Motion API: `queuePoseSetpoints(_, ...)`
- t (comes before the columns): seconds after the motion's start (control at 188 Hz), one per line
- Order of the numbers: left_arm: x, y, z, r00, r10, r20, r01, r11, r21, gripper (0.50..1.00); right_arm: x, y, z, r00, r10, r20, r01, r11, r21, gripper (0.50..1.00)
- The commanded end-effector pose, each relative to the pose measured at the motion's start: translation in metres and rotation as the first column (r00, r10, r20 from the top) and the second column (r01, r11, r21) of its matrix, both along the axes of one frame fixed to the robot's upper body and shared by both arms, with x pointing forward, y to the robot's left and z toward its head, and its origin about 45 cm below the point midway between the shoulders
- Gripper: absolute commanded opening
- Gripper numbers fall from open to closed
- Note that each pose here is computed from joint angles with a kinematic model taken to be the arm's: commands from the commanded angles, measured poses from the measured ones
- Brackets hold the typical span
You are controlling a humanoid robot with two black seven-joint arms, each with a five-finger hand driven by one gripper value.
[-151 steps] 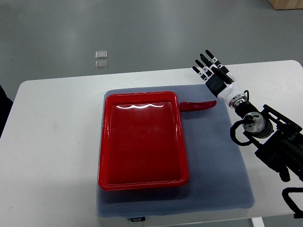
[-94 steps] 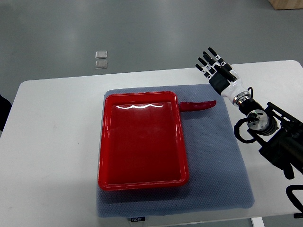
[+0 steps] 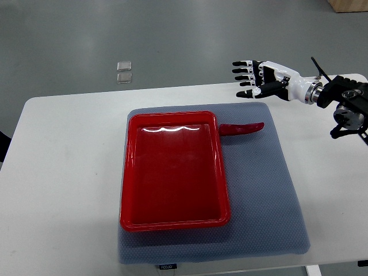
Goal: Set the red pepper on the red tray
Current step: 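Move the right hand over the red pepper beside the tray, then lower the right hand and close its fingers around the red pepper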
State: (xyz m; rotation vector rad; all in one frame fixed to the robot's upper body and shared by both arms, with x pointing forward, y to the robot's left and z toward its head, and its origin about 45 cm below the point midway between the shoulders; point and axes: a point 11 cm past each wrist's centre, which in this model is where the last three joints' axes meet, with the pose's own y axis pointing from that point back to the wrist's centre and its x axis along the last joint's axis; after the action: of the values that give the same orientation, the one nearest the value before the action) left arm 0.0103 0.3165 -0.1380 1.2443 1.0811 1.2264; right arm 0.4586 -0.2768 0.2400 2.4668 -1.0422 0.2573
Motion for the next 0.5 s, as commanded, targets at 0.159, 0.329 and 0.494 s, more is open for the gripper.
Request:
queuePoseSetpoints(0.159, 0.000, 0.000, 0.000, 1.000, 0.000, 0.000, 0.000, 1.000, -0.001, 1.000, -0.010, 0.006, -0.013, 0.978, 0.163, 0.127, -0.098, 0.908, -0.408, 0.907)
queuePoseSetpoints(0.329, 0.001, 0.000, 0.000, 1.000, -0.001, 0.001, 0.001, 1.000, -0.001, 1.000, -0.016, 0.018, -0.039, 0.968, 0.178, 0.176, -0.074, 0.874, -0.480, 0.905)
queuePoseSetpoints(0.494, 0.000, 0.000, 0.000, 1.000, 0.000, 0.000, 0.000, 1.000, -0.001, 1.000, -0.019, 0.028, -0.051, 0.961, 0.187, 0.203, -0.062, 0.864, -0.499, 0.903)
